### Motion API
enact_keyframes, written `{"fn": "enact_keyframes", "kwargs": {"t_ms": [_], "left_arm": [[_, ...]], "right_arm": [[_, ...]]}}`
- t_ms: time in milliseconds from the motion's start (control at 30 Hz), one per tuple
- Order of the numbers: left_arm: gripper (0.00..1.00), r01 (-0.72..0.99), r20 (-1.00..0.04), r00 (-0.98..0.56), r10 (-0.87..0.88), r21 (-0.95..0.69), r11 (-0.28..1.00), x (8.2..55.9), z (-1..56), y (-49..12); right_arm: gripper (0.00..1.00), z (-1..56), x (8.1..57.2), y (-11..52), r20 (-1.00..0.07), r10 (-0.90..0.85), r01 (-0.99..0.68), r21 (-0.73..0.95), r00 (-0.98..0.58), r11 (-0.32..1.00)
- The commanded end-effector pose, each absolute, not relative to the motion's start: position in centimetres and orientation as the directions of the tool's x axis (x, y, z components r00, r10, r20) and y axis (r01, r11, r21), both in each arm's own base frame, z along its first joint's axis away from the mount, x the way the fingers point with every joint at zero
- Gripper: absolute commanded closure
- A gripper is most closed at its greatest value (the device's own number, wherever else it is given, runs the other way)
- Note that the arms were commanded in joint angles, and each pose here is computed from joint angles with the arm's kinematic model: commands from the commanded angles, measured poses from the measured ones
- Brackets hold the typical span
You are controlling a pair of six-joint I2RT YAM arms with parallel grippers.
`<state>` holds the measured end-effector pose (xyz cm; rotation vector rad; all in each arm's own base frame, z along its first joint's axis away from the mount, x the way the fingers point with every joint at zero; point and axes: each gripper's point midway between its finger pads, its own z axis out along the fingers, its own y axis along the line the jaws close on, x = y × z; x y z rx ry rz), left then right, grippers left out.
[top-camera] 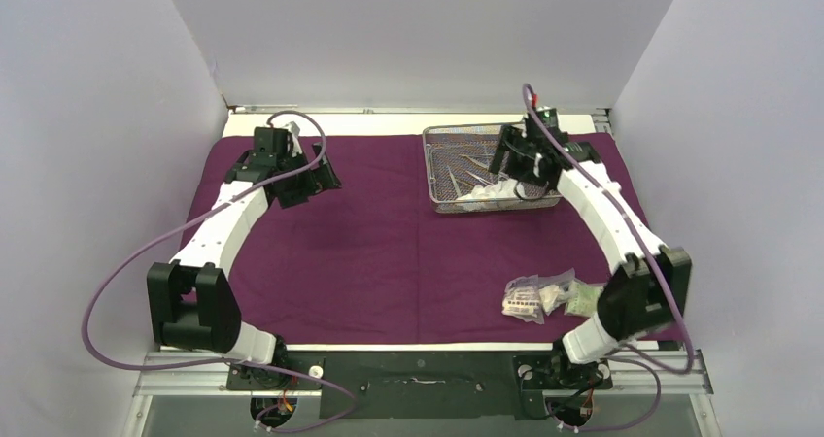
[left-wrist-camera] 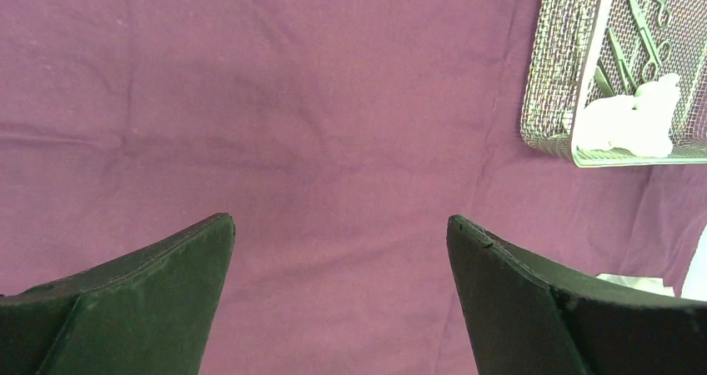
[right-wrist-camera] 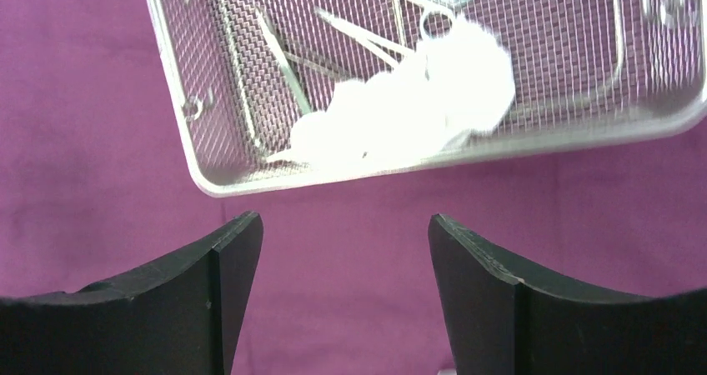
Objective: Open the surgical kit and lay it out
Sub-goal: Pick up the medical item from the container.
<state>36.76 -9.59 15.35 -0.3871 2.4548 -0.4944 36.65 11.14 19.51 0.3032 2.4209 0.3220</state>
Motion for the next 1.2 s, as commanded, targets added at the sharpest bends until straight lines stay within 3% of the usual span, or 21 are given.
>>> {"fn": "enact_keyframes", "kwargs": {"t_ms": [0,267,533,867,1033,1167], "left_arm": [[0.04,-0.108,-0.616,-0.702,-0.357,-0.404,0.908,37.8,19.9,-8.0],[0.04,-0.145,-0.624,-0.688,-0.371,-0.382,0.913,39.0,20.4,-6.8],[0.04,-0.180,-0.579,-0.711,-0.399,-0.398,0.899,40.3,19.0,-7.0],[0.04,-0.203,-0.551,-0.724,-0.416,-0.406,0.891,41.1,18.1,-7.1],[0.04,-0.208,-0.551,-0.723,-0.417,-0.401,0.892,41.2,18.1,-7.0],[0.04,-0.211,-0.551,-0.723,-0.417,-0.398,0.893,41.2,18.0,-6.9]], "right_arm": [[0.30,19.2,42.2,11.1,-0.689,0.085,-0.028,0.151,-0.720,0.988],[0.32,14.7,45.3,11.4,-0.592,-0.048,-0.096,0.051,-0.805,0.994],[0.41,9.1,44.9,11.7,-0.457,-0.092,-0.124,0.041,-0.885,0.991],[0.42,6.0,44.1,12.0,-0.361,-0.135,-0.164,0.053,-0.923,0.985],[0.59,5.3,44.0,11.7,-0.345,-0.131,-0.151,0.031,-0.929,0.988],[0.80,5.3,44.0,11.4,-0.350,-0.124,-0.138,0.015,-0.928,0.990]]}}
